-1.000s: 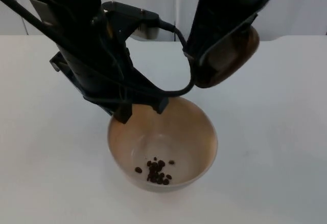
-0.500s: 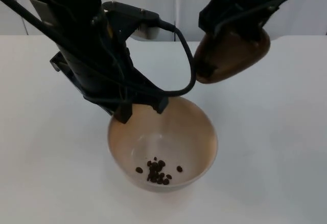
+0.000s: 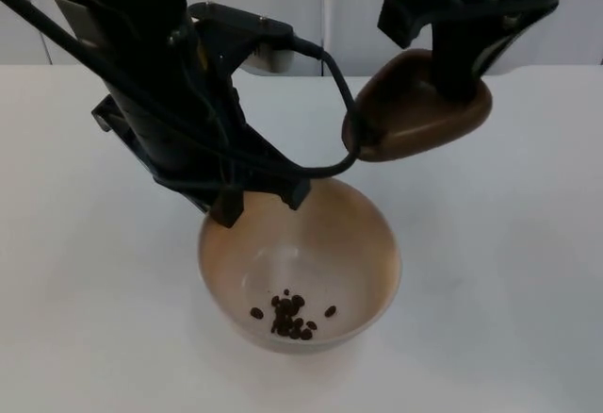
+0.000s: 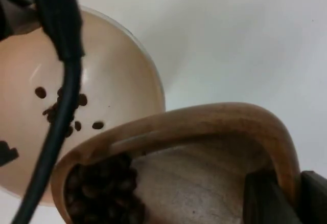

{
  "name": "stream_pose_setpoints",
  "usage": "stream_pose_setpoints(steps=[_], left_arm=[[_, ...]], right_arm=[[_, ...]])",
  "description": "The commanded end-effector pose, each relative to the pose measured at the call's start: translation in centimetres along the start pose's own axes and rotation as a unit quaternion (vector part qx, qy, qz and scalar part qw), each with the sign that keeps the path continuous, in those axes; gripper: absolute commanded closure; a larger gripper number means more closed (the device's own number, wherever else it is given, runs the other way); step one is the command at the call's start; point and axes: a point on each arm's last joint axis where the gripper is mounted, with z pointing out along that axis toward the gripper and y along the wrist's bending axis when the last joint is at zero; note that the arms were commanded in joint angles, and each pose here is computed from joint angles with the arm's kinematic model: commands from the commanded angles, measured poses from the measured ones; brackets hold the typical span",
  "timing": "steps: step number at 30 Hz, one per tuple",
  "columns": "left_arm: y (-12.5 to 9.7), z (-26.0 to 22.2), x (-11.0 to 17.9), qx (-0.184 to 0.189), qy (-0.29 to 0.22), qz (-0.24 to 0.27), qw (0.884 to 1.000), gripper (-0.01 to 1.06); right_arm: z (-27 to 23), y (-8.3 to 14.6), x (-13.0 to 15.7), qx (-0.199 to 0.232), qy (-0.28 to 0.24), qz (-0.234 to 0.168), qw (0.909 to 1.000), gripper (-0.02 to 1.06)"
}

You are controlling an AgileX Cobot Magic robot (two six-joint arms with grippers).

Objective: Pick up the bowl with the left hand and pour the coffee beans from the cup into the bowl with the right hand.

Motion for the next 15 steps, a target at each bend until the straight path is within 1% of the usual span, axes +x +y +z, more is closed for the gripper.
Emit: stream_pose_setpoints(steps=[1,4,6,7,11,12,15], left_arm=[[-0.2,-0.4,-0.1,0.003,-0.008,-0.001,1.000,1.05],[-0.2,-0.4,-0.1,0.003,-0.009,0.001,1.000,1.05],[-0.2,-0.4,-0.2,0.002,-0.012,0.003,1.000,1.05],[-0.2,-0.4,-0.2,0.002,-0.012,0.003,1.000,1.05],[0.1,-0.4,-0.3,-0.005,-0.019,0.008,1.000,1.05],[0.1,-0.4,-0.3,-0.005,-0.019,0.008,1.000,1.05],[1.3,-0.4,-0.4,-0.007,-0.022,-0.014,1.000,1.05]], right_arm=[[-0.8,-0.4,0.0,-0.007,-0.014,0.001,0.9999,1.05],[-0.7,-1.2,0.0,-0.014,-0.013,0.010,0.9998,1.05],[-0.6,-2.1,0.1,-0.010,-0.013,0.020,0.9997,1.05],[-0.6,-2.1,0.1,-0.010,-0.013,0.020,0.9997,1.05],[-0.5,-4.4,0.2,-0.001,-0.016,0.049,0.9986,1.05],[-0.5,-4.4,0.2,-0.001,-0.016,0.049,0.9986,1.05],[-0.3,-5.8,0.4,0.005,-0.020,0.068,0.9975,1.05]])
